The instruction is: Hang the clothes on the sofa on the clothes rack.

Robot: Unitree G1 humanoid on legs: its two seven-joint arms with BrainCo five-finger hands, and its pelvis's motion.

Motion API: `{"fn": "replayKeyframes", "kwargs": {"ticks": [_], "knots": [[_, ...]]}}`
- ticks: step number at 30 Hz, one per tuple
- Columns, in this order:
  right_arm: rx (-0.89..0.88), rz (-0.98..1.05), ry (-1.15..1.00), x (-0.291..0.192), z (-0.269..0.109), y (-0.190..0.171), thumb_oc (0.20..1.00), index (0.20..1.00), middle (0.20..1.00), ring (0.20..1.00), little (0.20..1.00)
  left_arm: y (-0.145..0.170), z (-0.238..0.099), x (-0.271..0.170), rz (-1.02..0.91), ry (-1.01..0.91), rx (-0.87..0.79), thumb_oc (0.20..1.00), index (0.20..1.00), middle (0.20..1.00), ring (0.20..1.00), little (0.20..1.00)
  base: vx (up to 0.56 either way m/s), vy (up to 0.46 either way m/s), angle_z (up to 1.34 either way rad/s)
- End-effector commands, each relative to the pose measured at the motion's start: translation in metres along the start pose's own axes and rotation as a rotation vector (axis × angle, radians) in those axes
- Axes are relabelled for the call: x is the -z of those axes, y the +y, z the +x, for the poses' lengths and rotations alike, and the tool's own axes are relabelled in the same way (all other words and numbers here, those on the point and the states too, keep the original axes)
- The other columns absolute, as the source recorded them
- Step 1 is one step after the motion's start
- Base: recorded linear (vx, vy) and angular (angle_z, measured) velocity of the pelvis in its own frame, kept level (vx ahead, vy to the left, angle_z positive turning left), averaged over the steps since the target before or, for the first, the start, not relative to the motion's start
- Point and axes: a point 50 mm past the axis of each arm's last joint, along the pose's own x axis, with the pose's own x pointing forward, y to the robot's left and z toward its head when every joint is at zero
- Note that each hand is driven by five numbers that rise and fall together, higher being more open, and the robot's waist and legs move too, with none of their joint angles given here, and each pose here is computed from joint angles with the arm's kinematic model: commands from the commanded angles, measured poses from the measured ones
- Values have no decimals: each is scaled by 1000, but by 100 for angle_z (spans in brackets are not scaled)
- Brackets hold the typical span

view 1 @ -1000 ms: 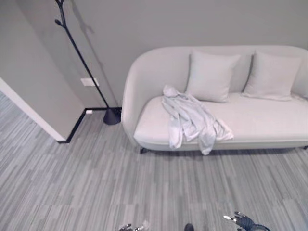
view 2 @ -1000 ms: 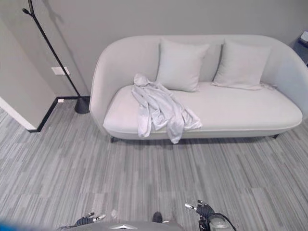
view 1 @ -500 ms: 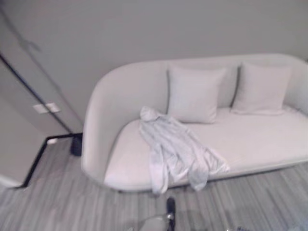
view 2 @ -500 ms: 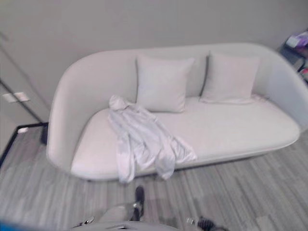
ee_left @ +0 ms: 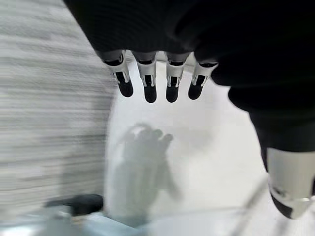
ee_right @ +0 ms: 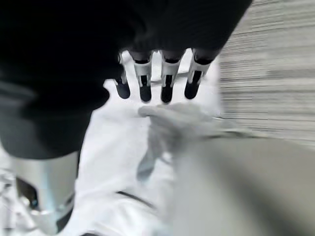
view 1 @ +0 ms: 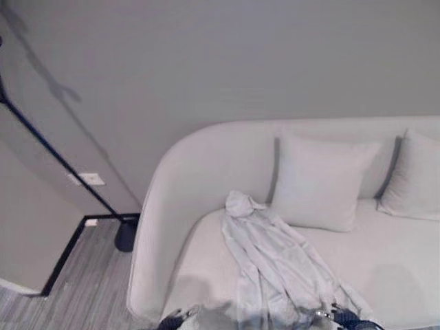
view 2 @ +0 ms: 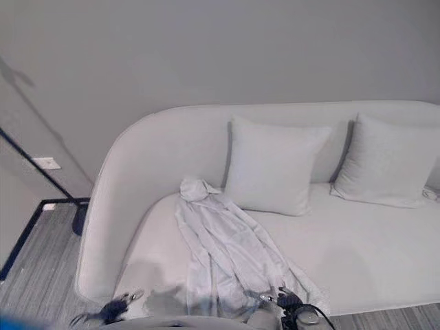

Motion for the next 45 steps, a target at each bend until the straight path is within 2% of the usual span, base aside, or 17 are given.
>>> {"fn": "replayKeyframes", "kwargs": {"ticks": [1,17,27,30,33,34,37,40,43,45], "knots": [[25,26,41,10,-2,-8,1000,1000,1000,1000,1000,5,3,-28,17,-105,-7,1000,1000,1000,1000,1000,149,-84,23],[32,3,96,30,-9,-13,1000,1000,1000,1000,1000,-6,0,-4,38,-38,25,1000,1000,1000,1000,1000,79,-102,27],[45,1,77,28,-9,-17,1000,1000,1000,1000,1000,-9,1,-7,39,-56,37,1000,1000,1000,1000,1000,13,-74,-4],[56,-42,19,15,-8,-22,1000,1000,1000,1000,1000,-10,1,-15,43,-92,39,1000,1000,1000,1000,1000,0,-147,1],[81,-160,-179,-31,-10,-35,1000,1000,1000,1000,1000,-3,0,-47,56,-230,23,1000,1000,1000,1000,1000,-120,-131,6],[109,-227,-291,-59,-17,-48,1000,1000,1000,1000,1000,-1,-3,-70,64,-322,28,1000,1000,1000,1000,1000,-216,-143,20],[136,-290,-372,-84,-22,-56,1000,1000,1000,1000,1000,1,-6,-89,69,-390,23,1000,1000,1000,1000,1000,-84,-54,33],[189,-416,-486,-123,-35,-72,1000,1000,1000,1000,1000,3,-13,-120,142,-503,14,1000,1000,1000,1000,1000,91,84,12],[195,-479,-563,-149,-40,-68,1000,1000,1000,1000,1000,3,-17,-136,205,-547,-3,1000,1000,1000,1000,1000,134,125,-22],[231,-527,-676,-183,-52,-68,1000,1000,1000,1000,1000,-2,-30,-173,286,-679,-4,1000,1000,1000,1000,1000,78,170,-2]]}}
